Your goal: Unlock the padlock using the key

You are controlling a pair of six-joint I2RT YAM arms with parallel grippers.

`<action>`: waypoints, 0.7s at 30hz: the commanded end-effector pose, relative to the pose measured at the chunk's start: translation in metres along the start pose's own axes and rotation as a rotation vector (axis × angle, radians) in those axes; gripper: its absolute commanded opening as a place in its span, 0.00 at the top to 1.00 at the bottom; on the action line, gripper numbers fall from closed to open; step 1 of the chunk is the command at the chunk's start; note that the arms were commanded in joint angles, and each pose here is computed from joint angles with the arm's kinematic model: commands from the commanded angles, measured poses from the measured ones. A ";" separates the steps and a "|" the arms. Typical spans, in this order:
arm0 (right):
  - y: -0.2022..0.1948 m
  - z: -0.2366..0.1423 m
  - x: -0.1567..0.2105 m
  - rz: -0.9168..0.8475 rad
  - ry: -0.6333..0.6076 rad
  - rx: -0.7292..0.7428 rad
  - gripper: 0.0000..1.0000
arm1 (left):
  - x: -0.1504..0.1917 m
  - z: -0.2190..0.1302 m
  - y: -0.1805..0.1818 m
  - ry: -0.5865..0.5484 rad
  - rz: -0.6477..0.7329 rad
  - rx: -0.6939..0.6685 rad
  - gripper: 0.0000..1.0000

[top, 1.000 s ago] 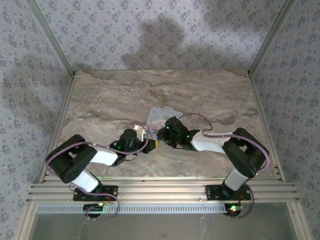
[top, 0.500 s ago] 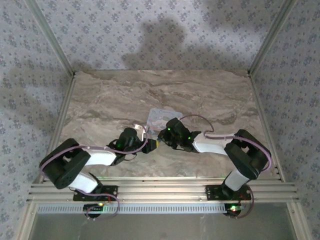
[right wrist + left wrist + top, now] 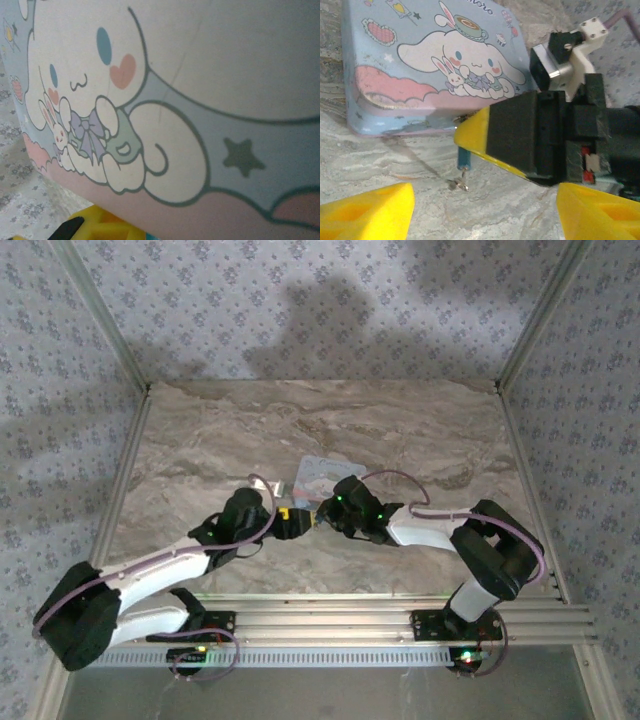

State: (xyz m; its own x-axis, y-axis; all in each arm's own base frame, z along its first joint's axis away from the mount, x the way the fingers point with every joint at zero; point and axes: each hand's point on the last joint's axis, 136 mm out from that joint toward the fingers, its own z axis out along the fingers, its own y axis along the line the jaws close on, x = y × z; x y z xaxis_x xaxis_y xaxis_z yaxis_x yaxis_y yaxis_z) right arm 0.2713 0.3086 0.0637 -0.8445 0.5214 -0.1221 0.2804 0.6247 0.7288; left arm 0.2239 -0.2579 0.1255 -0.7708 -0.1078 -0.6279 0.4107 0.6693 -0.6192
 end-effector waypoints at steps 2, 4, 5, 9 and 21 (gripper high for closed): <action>-0.012 0.000 0.001 0.100 0.016 0.022 1.00 | 0.016 -0.008 0.005 -0.010 -0.024 0.022 0.24; -0.010 0.000 0.002 0.108 0.022 0.018 1.00 | 0.022 -0.007 0.010 0.036 -0.015 -0.009 0.25; -0.010 0.000 0.003 0.116 0.026 0.017 1.00 | 0.026 -0.005 0.009 0.076 -0.007 -0.017 0.25; -0.008 0.001 0.005 0.144 0.040 0.008 1.00 | 0.036 0.010 0.000 0.192 -0.074 0.039 0.39; -0.009 0.000 0.004 0.165 0.047 0.007 1.00 | 0.010 0.032 0.004 0.047 -0.178 0.157 0.58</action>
State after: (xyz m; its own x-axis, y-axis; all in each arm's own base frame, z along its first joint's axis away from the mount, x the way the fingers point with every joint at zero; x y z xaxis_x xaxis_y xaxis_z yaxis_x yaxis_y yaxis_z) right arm 0.2785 0.3117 0.0719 -0.8141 0.5781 -0.0554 0.3358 0.5465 0.7672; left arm 0.2245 -0.2780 0.0852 -0.8780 -0.1187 -0.4636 0.3137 0.5889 -0.7448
